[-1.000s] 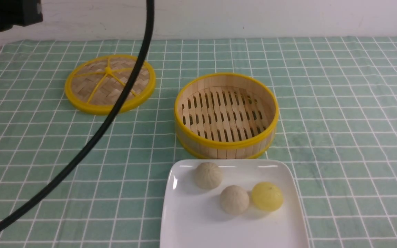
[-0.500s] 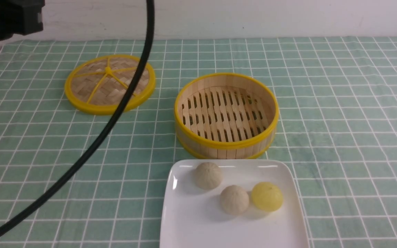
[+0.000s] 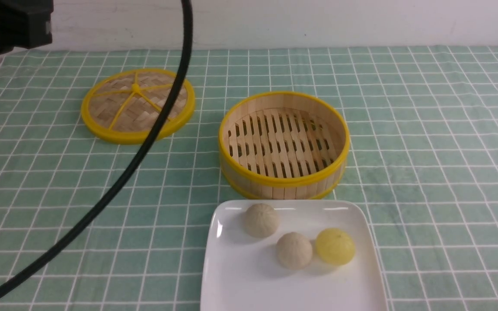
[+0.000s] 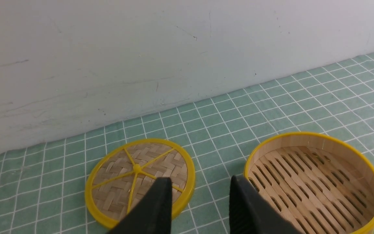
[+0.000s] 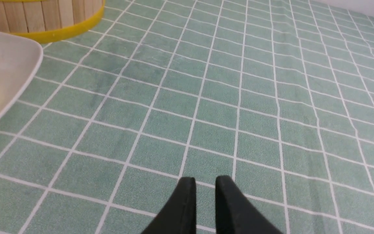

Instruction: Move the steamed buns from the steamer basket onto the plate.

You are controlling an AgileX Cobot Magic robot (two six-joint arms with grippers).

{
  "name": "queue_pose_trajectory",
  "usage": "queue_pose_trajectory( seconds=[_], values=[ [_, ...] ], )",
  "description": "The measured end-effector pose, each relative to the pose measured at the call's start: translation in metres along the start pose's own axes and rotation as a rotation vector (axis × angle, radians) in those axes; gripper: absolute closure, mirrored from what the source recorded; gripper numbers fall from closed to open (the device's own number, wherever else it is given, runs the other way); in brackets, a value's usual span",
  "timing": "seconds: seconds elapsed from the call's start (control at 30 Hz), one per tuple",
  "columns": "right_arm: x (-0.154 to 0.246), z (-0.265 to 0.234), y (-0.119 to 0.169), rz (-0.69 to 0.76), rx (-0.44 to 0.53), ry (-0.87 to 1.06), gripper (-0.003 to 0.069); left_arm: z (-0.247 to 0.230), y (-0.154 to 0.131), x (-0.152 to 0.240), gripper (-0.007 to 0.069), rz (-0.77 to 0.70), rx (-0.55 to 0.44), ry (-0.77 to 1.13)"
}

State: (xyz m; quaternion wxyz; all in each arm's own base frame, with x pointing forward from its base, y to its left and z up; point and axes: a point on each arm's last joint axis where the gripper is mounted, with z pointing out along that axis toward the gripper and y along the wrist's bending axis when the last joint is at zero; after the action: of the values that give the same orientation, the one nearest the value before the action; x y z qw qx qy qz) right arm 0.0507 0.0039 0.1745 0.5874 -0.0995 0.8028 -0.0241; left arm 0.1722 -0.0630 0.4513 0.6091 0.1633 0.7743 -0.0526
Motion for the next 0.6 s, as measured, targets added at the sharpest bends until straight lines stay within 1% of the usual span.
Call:
queue_pose_trajectory(
  seconds=[0.1,0.3,0.37,0.43,0.47,0.6],
  values=[
    [0.0000,0.0000,0.0001,0.040,-0.002,0.000,0.0536,0.0000,0.0001,0.0004,0.0347,0.002,-0.002,0.004],
    [0.0000,0.0000,0.0002,0.048,-0.002,0.000,0.0530,0.0000,0.0002,0.0005,0.0347,0.003,-0.002,0.006],
    [-0.0004,0.0000,0.0004,0.071,-0.005,-0.004,0.0527,0.0000,0.0002,0.0005,0.0347,0.003,-0.002,0.006],
    [-0.0009,0.0002,0.0018,0.173,-0.021,-0.012,0.0524,0.0000,0.0002,0.0005,0.0347,0.003,-0.002,0.006],
    [-0.0010,0.0002,0.0022,0.202,-0.025,-0.012,0.0524,0.0000,0.0002,0.0005,0.0347,0.003,-0.002,0.006],
    [-0.0012,0.0002,0.0022,0.225,-0.026,-0.014,0.0520,0.0000,0.0002,0.0005,0.0347,0.003,-0.002,0.006]
  ],
)
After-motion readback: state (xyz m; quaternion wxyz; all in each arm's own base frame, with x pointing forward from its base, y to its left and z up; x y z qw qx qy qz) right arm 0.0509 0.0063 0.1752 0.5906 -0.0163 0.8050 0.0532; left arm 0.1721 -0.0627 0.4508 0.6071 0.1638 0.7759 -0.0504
